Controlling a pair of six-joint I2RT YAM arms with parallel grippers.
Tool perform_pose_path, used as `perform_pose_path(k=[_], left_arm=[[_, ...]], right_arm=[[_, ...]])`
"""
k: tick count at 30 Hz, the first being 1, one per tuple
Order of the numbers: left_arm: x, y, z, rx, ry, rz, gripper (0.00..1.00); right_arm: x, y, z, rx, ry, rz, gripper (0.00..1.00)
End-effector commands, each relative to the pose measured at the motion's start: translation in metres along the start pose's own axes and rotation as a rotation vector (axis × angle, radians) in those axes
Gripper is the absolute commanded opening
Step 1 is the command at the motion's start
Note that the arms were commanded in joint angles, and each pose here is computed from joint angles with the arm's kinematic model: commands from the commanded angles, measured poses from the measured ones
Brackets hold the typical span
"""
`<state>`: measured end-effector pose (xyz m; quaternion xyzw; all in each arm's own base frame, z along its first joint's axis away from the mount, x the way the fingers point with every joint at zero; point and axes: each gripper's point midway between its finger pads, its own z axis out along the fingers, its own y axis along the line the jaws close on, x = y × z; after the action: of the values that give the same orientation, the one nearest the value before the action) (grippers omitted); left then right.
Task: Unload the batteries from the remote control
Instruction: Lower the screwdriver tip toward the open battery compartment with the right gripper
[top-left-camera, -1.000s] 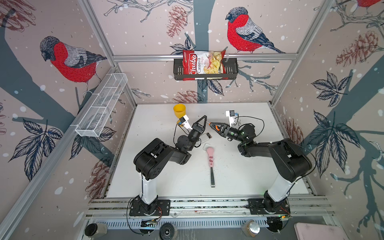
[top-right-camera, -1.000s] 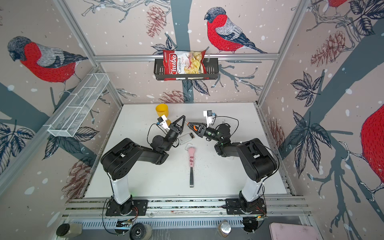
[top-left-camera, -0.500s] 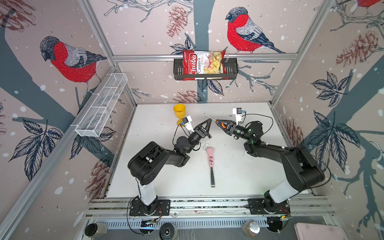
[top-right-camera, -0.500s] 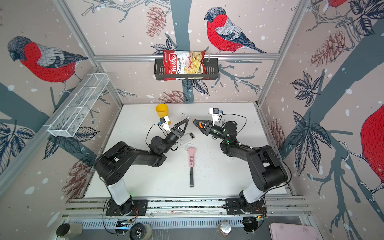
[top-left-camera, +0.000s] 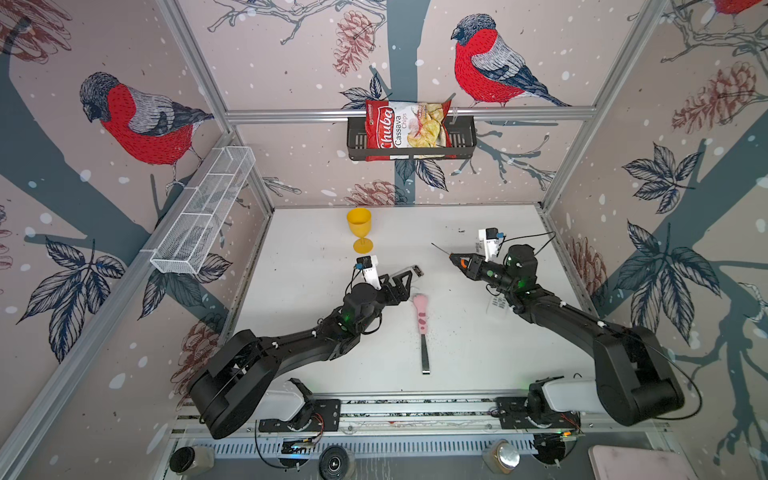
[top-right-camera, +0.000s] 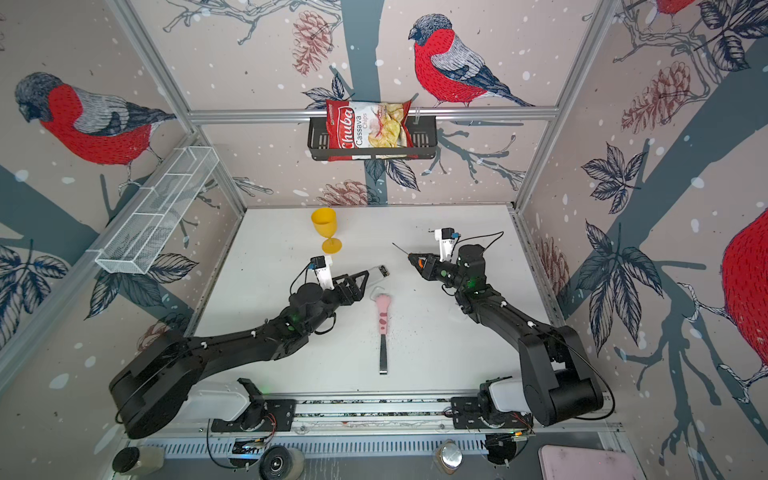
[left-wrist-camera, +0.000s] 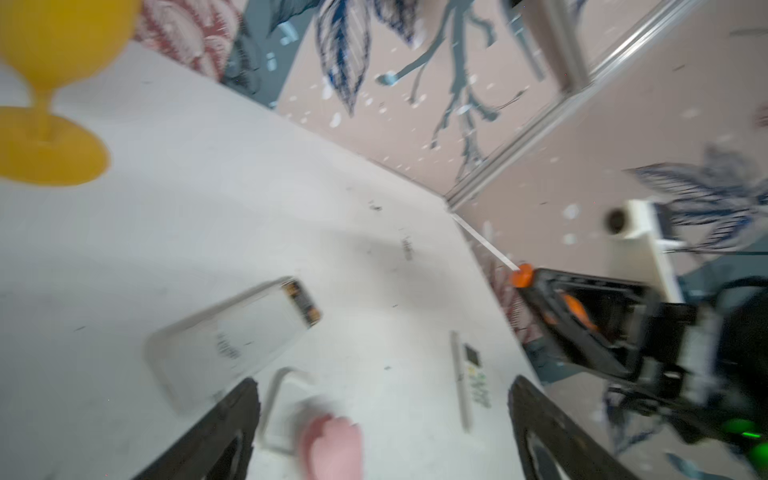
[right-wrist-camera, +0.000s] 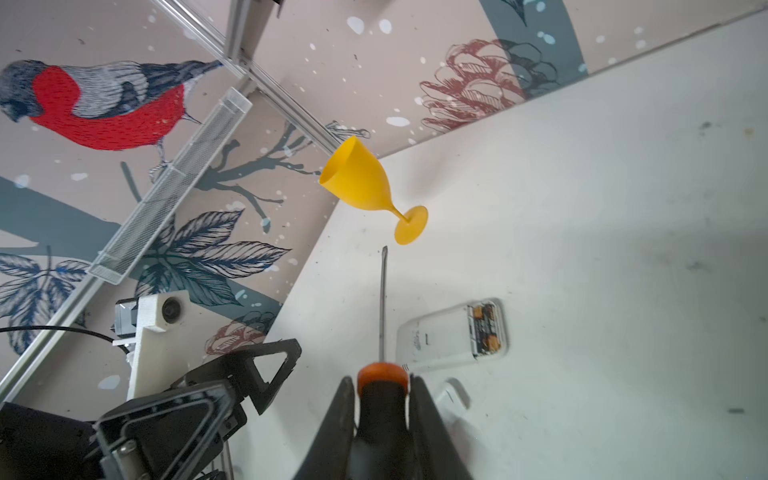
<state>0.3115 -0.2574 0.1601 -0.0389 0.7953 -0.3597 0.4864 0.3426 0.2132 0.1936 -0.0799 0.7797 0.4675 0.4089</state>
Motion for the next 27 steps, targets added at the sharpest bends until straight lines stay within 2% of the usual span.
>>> perform_pose_path(k=[1, 6, 11, 19, 27], left_arm=[[0.041, 0.043, 0.0, -0.185, 0.173, 0.114, 0.95], [0.062, 0.062, 0.005, -0.25, 0.258, 0.169, 0.96], [0.071, 0.085, 0.008, -0.388, 0.316, 0.205, 0.96], [0.082, 0.104, 0.021, -0.468, 0.336, 0.181, 0.96], [0.086, 0.122, 0.034, -0.47, 0.351, 0.1, 0.96]], right_arm=[[0.011, -0.012, -0.002, 0.067, 0.035, -0.008, 0.0], [0.016, -0.016, -0.001, 0.079, 0.052, 0.004, 0.0], [0.018, -0.018, 0.005, 0.075, 0.081, 0.008, 0.0], [0.021, -0.015, 0.017, 0.055, 0.121, 0.001, 0.0], [0.023, -0.017, 0.017, 0.059, 0.127, -0.011, 0.0]])
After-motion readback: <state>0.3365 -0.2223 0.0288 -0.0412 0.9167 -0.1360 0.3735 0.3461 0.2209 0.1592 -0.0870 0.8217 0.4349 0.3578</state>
